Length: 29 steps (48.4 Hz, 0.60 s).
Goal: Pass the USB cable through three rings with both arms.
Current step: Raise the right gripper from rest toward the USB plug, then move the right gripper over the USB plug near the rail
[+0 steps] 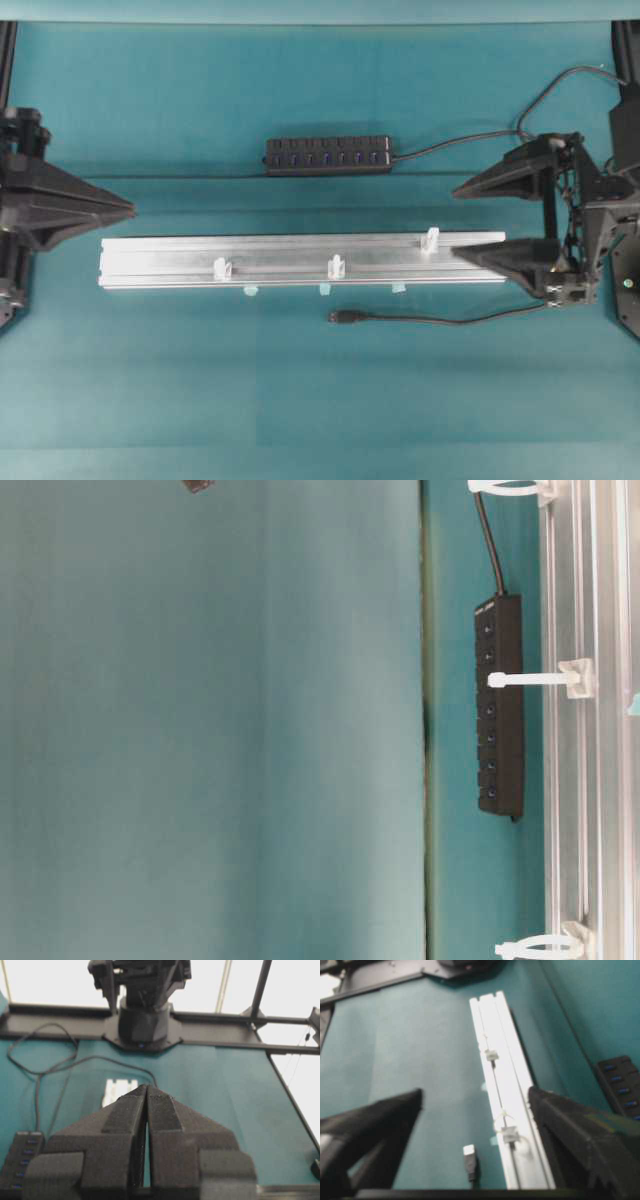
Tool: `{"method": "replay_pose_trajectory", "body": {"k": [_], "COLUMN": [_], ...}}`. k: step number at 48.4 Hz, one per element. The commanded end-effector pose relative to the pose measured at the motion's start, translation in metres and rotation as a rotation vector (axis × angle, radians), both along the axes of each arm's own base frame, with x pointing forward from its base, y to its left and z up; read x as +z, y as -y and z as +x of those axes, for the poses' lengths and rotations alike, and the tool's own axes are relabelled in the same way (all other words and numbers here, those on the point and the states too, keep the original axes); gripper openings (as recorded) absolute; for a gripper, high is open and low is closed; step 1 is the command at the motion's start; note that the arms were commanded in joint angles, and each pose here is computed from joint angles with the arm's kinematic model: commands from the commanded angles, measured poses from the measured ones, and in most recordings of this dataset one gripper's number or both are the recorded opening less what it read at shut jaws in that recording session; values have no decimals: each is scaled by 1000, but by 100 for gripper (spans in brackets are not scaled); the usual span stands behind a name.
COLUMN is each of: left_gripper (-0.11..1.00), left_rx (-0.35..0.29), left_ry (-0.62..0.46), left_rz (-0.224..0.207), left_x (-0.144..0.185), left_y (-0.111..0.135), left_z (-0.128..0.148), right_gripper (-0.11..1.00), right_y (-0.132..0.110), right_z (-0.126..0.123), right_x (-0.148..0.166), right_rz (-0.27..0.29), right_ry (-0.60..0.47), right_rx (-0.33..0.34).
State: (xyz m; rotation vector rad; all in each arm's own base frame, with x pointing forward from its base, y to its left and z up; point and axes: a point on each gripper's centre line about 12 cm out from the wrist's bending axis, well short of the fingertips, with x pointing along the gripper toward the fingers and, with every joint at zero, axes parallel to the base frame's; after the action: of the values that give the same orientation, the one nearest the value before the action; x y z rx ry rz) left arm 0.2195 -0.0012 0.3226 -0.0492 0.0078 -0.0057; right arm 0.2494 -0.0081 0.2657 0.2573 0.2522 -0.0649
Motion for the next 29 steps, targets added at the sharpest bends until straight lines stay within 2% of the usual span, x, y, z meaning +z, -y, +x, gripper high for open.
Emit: {"method": "replay_pose_trajectory", "body": {"k": [1, 2, 4, 7, 14, 18, 23, 29], "left_gripper": [2, 2, 2, 2, 2, 2, 2, 3], "left_rx": [3, 3, 3, 3, 3, 3, 5, 4], "left_ry": [17, 15, 14, 14, 14, 3, -18, -49], "left_rz": [-6, -9, -12, -15, -12, -12, -12, -12], "left_x": [9, 8, 8, 8, 8, 7, 4, 0], "left_y": [-1, -1, -1, -1, -1, -1, -1, -1], "left_z": [4, 4, 5, 5, 4, 5, 5, 5], "right_gripper": [88, 89, 85, 69, 25, 8, -5, -10], "right_y": [-1, -1, -1, -2, -3, -3, -3, -8], "right_z": [5, 5, 5, 5, 8, 12, 19, 33], "right_x": [9, 9, 8, 9, 12, 13, 11, 4], "right_rz": [-4, -5, -3, -5, -2, -1, -1, -4], "right_ry": [23, 20, 15, 14, -31, -87, -181, -304], "right_rx": [4, 6, 6, 9, 13, 13, 17, 36]}}
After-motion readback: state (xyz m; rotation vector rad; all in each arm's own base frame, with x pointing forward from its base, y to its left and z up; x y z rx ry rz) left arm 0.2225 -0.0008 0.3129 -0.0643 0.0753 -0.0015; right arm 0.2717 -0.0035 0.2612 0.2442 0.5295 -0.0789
